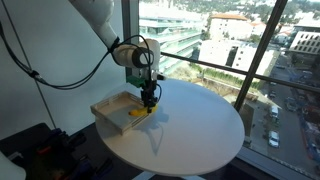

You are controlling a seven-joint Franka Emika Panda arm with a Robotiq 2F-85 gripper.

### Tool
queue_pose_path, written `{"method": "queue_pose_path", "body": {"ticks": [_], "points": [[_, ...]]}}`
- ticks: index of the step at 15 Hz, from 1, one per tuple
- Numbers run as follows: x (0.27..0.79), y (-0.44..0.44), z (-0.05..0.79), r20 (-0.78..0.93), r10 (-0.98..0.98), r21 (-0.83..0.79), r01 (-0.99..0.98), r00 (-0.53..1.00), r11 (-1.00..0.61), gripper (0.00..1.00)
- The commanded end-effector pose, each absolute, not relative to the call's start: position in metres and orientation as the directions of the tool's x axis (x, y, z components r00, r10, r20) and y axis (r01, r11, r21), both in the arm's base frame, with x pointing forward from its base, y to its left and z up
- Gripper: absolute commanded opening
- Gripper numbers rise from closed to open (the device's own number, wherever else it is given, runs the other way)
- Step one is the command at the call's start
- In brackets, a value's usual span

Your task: Put the banana on the table

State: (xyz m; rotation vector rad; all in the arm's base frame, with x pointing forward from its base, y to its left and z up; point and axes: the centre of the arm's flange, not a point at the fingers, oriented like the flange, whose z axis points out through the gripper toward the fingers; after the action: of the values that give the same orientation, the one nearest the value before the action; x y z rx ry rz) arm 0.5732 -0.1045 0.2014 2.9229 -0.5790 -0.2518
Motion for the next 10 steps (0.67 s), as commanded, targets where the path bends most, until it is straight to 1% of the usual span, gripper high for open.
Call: {"method": "queue_pose_path", "body": {"ticks": [1,10], "points": [[0.571,-0.118,0.202,-0.096,-0.407,0.171,-0.388,0.908,-0.906,0.16],[0.569,-0.154,0.192,-0.048,-0.439,0.151,-0.428,0.897,-0.891,0.16]]}}
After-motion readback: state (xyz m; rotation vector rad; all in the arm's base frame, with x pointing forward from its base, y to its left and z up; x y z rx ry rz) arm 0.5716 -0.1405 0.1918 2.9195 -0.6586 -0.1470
